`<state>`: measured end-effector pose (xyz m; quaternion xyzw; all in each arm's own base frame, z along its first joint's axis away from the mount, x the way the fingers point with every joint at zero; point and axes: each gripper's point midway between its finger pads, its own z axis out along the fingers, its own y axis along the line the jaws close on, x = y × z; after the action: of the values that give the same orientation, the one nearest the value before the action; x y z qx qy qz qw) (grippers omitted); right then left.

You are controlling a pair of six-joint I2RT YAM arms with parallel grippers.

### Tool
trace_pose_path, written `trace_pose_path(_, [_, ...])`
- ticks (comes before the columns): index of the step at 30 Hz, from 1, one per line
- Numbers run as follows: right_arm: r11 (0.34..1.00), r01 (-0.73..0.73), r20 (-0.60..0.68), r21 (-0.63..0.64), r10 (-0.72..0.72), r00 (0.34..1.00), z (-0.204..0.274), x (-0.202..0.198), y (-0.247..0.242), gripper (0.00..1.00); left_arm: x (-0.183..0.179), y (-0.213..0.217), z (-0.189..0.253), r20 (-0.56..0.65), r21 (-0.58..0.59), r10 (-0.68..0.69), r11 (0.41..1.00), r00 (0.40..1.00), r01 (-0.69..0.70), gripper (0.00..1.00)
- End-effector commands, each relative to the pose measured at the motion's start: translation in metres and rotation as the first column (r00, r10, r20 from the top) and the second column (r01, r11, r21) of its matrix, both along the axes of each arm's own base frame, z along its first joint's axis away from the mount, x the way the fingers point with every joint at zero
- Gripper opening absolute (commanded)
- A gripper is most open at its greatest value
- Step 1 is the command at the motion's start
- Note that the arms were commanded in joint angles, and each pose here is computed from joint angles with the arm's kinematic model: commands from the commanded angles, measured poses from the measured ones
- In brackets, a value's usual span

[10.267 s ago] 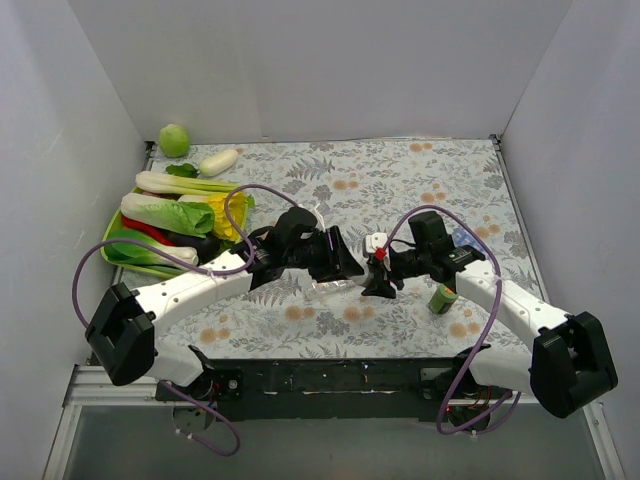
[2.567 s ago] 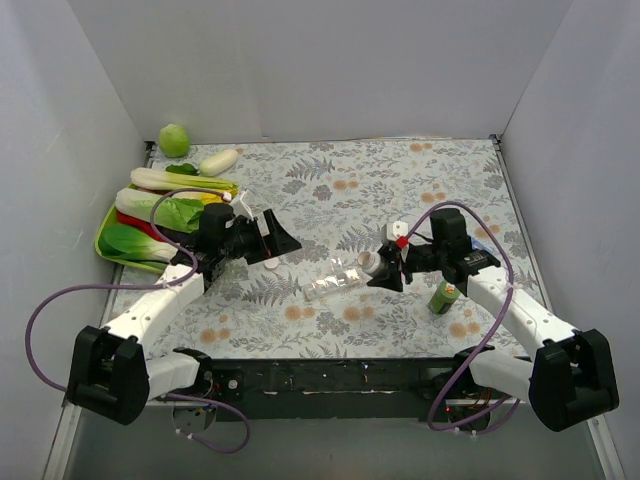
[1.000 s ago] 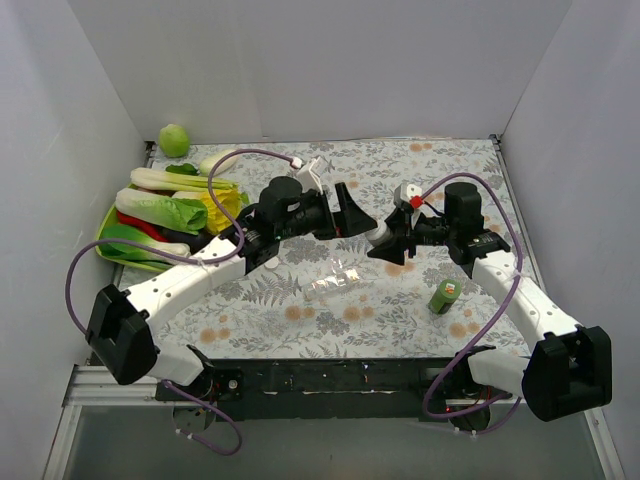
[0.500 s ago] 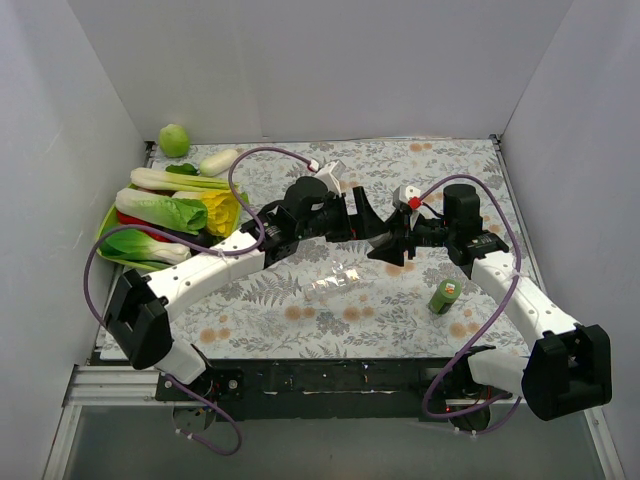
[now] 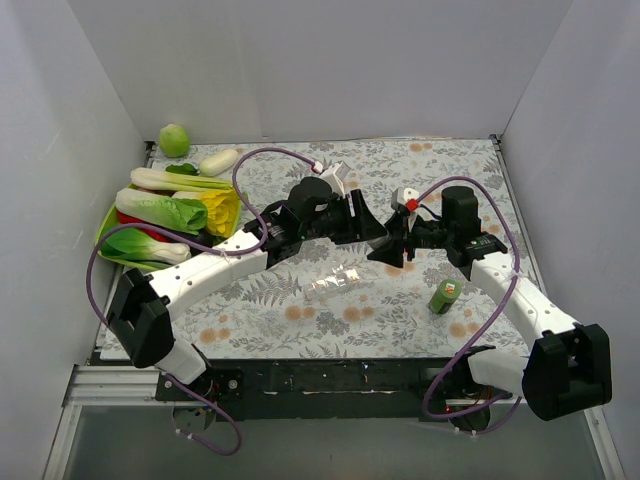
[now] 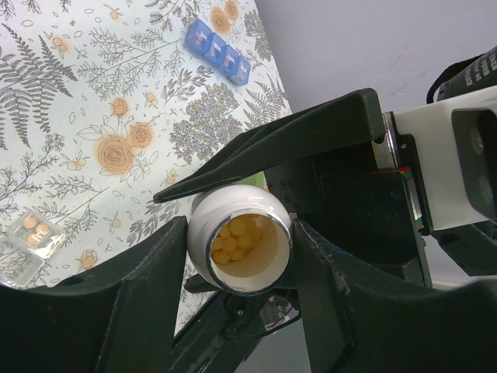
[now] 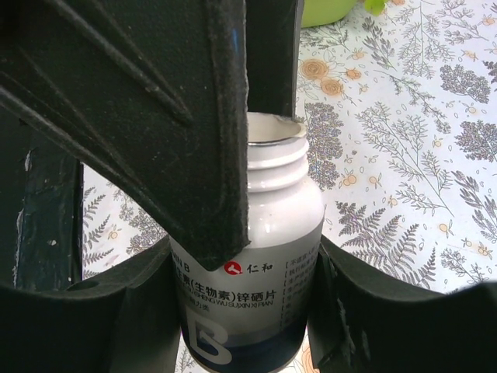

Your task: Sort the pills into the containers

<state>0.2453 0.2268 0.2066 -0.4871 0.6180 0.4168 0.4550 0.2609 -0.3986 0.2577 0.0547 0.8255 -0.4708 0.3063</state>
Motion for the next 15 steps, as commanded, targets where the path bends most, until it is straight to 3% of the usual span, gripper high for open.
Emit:
trace_pose_path(1, [1.0,0.0,0.07,0.016,-0.001,0.998,0.013,0.005,0.001,0.08,-0.007,0.005,0.002,-0.02,-0.002,-0.007,1.0,1.0,0.007,0.47])
trace_pose_path(6, [1.0,0.001,0.066,0.021,-0.002,0.998,0.014,0.005,0.001,0.08,-0.01,0.013,0.005,-0.039,-0.036,0.026,0.999,0.999,-0.028,0.36])
trace_pose_path(15, [0.999,-0.027,0.054,0.045,0.024,0.998,0.017,-0.002,0.003,0.11,-0.016,0.027,0.012,-0.086,-0.136,0.049,0.989,0.995,-0.06,0.3])
